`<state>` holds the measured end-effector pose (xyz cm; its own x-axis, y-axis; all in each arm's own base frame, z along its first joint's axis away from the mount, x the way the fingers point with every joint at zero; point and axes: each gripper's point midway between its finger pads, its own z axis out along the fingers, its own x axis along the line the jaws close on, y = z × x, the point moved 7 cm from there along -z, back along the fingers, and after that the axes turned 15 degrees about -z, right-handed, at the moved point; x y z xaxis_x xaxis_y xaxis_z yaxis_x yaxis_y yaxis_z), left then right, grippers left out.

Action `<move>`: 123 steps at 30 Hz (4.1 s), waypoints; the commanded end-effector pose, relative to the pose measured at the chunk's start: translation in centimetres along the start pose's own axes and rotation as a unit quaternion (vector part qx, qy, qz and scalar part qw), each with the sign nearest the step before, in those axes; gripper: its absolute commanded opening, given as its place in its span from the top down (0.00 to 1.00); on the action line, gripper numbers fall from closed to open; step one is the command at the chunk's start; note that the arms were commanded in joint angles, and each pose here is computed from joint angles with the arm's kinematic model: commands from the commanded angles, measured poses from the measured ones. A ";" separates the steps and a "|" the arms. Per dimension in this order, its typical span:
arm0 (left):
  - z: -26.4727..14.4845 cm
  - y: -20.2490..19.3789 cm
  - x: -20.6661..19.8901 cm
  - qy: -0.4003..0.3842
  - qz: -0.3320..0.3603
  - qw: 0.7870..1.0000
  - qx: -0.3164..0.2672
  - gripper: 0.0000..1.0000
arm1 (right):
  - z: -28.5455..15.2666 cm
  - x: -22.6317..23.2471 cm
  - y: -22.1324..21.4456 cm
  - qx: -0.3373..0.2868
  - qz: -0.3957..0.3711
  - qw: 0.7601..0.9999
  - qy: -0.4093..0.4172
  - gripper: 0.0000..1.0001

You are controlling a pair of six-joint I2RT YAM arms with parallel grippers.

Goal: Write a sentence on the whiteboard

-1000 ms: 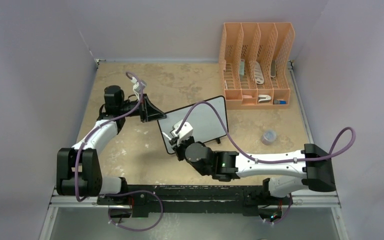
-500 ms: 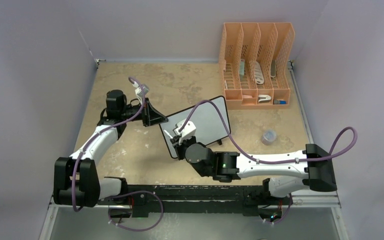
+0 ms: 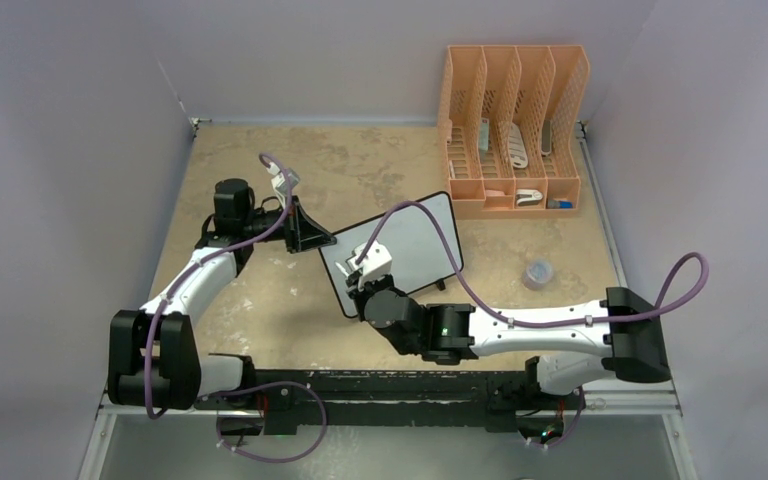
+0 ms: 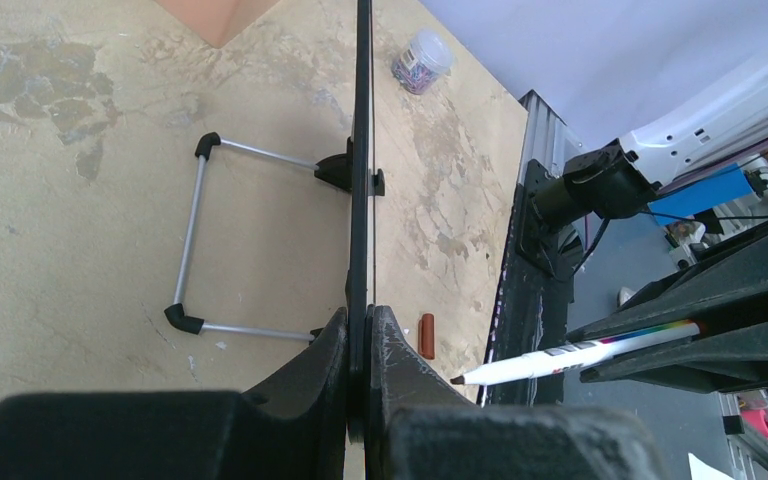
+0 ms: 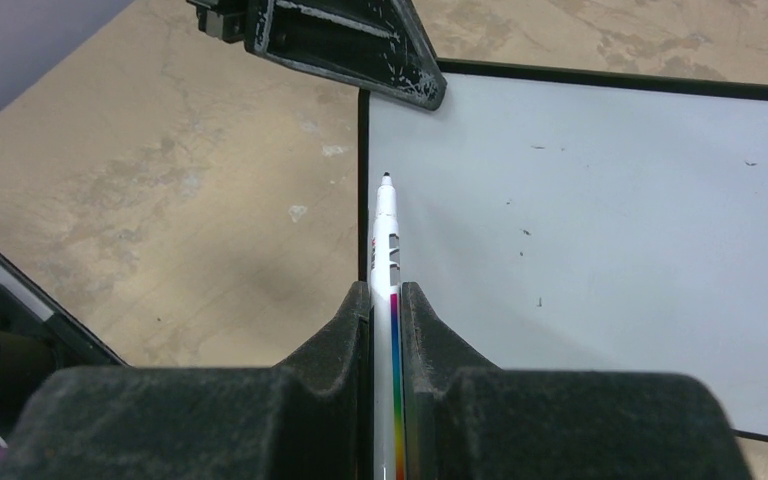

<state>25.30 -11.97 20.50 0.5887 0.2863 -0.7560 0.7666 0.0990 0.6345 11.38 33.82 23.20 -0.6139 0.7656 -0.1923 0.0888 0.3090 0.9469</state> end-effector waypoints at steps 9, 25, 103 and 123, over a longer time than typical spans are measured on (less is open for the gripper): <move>0.1 0.5 -0.6 -0.011 0.020 1.000 0.006 1.00 | 0.5 0.5 1.5 -0.004 0.020 1.000 -0.014 1.00; 0.3 0.4 -0.6 -0.015 0.018 1.000 0.011 1.00 | 1.9 1.0 2.6 -0.011 0.008 0.999 -0.047 1.00; 0.7 0.3 -0.7 -0.019 0.019 0.999 0.018 1.00 | 3.5 0.9 1.0 0.063 -0.020 0.996 -0.065 1.00; 0.7 0.2 -0.6 -0.019 0.017 0.999 0.019 1.00 | 3.1 1.1 0.4 0.083 -0.016 0.995 -0.053 1.00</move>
<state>25.45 -12.28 20.54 0.5989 0.2872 -0.7476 0.7618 0.0835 0.6424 12.96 36.08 21.22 -0.5424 0.7871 -0.2936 0.1932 0.4570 0.8682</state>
